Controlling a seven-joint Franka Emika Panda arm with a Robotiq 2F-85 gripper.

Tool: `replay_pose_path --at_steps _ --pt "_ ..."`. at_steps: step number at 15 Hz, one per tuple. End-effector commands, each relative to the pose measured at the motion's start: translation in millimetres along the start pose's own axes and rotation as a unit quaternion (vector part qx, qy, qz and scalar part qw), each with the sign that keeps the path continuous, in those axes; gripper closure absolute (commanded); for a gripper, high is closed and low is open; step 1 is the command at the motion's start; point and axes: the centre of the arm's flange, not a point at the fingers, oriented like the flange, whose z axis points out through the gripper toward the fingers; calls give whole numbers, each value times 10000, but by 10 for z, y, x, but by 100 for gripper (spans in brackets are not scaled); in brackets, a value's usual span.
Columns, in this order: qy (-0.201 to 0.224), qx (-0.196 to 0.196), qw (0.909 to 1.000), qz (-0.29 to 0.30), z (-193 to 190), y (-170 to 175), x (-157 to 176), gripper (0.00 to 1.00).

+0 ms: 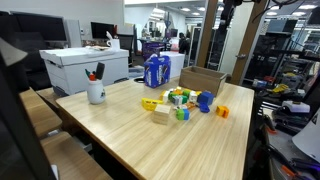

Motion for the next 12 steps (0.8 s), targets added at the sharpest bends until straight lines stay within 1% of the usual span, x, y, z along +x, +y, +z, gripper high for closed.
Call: replay_pose_path --at_steps 1,5,9,12 --pt "-2 -185 9998 77 209 -94 150 0" --pt "51 -349 9992 160 445 -264 318 0" --pt "64 -576 9979 273 729 -564 473 0" --pt "42 -741 9970 210 887 -688 578 0"
